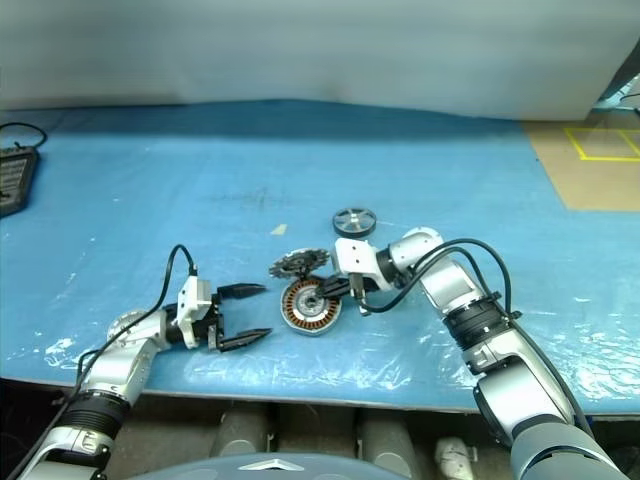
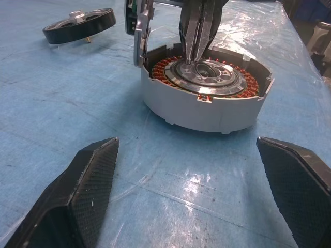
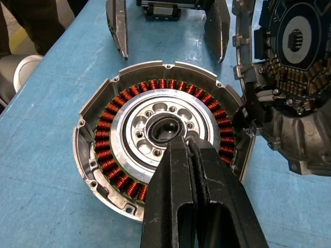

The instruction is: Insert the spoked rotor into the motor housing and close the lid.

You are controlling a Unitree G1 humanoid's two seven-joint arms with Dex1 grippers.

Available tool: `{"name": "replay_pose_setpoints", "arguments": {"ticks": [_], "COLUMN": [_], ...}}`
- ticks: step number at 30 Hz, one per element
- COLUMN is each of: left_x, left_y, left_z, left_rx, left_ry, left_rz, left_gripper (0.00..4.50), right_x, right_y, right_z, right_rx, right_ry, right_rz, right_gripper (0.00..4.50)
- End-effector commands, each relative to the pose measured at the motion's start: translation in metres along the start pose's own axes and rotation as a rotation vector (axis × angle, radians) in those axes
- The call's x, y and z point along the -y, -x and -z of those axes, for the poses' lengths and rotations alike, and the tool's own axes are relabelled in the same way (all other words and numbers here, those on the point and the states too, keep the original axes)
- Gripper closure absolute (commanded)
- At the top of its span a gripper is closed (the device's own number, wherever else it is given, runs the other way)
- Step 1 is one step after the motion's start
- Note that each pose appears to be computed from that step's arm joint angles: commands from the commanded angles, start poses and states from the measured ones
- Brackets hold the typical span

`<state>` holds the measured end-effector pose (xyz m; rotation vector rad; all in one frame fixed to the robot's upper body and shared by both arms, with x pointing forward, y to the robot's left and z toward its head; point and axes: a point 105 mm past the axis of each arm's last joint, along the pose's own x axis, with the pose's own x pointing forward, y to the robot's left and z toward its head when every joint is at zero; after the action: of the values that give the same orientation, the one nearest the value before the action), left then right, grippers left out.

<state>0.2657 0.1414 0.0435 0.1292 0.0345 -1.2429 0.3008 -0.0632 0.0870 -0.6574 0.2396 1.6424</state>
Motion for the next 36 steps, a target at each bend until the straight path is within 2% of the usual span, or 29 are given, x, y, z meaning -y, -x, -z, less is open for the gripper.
{"name": "replay_pose_setpoints", "arguments": {"ticks": [1,12,28,36], "left_x": [0.002,0.000,-0.003,0.000], "left_y": [-0.002,-0.004,-0.004,-0.003], "left_z": [-0.004,-0.006,-0.006,-0.004], "left_rx": [0.010,0.011,0.011,0.007], "left_ry": [-0.024,-0.030,-0.027,-0.027], "left_rz": [0.009,0.009,0.004,0.007], "left_gripper": [0.00,0.00,0.00,0.00], "right_x": [-0.005,-0.012,-0.007,-0.005], "right_y": [0.000,0.002,0.003,0.007], "right_z": [-0.015,-0.025,-0.007,-0.006], "right_rx": [0.052,0.088,0.009,0.003], "right_ry": [0.010,0.004,0.026,0.031], "right_rz": [-0.048,-0.085,-0.054,-0.047], "right_gripper": [4.46,4.46,4.46,4.46]}}
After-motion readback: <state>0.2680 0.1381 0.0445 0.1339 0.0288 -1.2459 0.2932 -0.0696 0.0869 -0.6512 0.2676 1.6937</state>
